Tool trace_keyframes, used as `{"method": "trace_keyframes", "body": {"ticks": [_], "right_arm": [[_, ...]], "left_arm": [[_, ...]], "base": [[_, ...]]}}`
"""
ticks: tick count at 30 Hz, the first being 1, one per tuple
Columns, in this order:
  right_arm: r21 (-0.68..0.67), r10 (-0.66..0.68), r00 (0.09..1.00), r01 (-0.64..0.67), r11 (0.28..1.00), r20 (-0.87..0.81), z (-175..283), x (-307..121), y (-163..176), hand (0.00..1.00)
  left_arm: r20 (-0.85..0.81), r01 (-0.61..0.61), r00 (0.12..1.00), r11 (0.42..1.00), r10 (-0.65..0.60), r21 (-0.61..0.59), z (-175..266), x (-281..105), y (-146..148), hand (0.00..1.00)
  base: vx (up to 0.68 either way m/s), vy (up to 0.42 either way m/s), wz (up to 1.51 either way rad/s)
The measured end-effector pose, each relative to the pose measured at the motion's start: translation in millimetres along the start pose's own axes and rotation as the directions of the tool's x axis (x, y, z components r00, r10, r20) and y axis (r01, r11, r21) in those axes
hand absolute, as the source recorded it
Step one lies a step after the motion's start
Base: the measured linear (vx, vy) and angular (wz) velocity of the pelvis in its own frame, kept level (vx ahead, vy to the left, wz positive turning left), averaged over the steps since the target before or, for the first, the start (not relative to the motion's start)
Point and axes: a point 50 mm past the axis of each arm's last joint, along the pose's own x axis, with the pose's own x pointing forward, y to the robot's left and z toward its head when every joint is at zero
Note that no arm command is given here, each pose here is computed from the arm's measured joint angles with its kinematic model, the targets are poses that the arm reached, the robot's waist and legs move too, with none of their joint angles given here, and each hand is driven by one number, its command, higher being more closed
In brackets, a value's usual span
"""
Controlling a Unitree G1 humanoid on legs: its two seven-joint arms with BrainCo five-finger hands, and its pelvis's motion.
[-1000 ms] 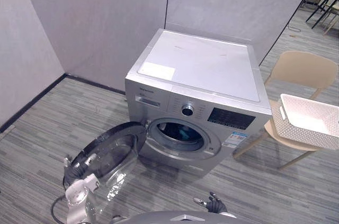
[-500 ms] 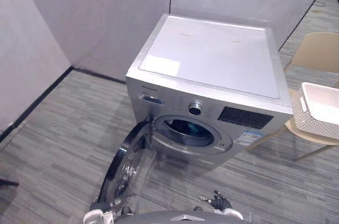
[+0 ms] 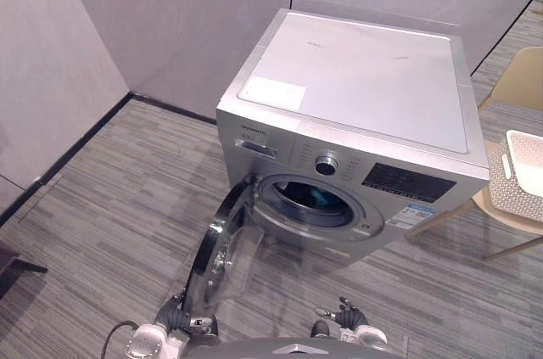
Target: Pick up the laundry basket with both hands and put the clothes into the washing machine.
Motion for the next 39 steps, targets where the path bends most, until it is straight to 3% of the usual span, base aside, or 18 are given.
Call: {"method": "trace_keyframes", "body": {"ticks": [7, 13, 16, 25, 29, 33, 36, 39], "right_arm": [[-0.096, 0.019, 1.0, -0.017, 0.995, 0.023, 23.2, 8.0, 0.5, 0.0], [-0.073, 0.03, 0.999, -0.027, 0.997, 0.029, 24.3, 8.5, 6.7, 0.0], [-0.05, 0.012, 1.0, -0.011, 0.999, 0.019, 19.0, 6.7, 1.3, 0.0], [-0.023, 0.001, 1.0, -0.001, 1.0, -0.017, 4.3, 2.9, -1.5, 0.0], [-0.023, 0.0, 0.999, -0.001, 1.0, -0.043, -6.0, -0.1, -2.3, 0.0], [-0.046, 0.017, 0.999, -0.018, 0.999, -0.034, -2.9, 1.0, 2.3, 0.0], [-0.059, 0.037, 0.999, -0.036, 0.998, 0.016, 18.4, 7.0, 10.4, 0.0], [-0.005, 0.051, 0.99, -0.051, 0.999, 0.129, 51.4, 10.9, 27.4, 0.0]], "left_arm": [[0.042, 0.0, 0.999, 1.0, 0.0, 0.012, 18.2, 7.3, 3.5, 0.0], [0.062, 0.035, 0.997, 0.999, -0.035, -0.001, 22.3, 6.9, -4.4, 0.0], [0.074, 0.143, 0.987, 0.989, -0.145, 0.02, 26.2, 8.7, -24.8, 0.0], [0.083, 0.167, 0.982, 0.985, -0.169, 0.032, 28.4, 9.9, -33.8, 0.0], [0.064, 0.296, 0.952, 0.953, -0.301, 0.069, 23.1, 7.0, -57.9, 0.0], [0.125, 0.46, 0.874, 0.883, -0.469, 0.093, 42.2, 7.6, -103.4, 0.0], [0.233, 0.526, 0.79, 0.823, -0.566, 0.215, 90.0, 13.3, -132.0, 0.0], [0.318, 0.471, 0.752, 0.809, -0.577, 0.352, 140.9, 22.5, -141.4, 0.0]], "base": [[-0.07, 0.006, -0.04], [-0.07, 0.031, -0.08], [0.04, -0.001, 0.47], [-0.03, 0.005, 0.14], [-0.05, 0.003, -0.05], [-0.05, 0.004, -0.02], [-0.05, 0.011, -0.14], [-0.09, -0.001, -0.35]]}}
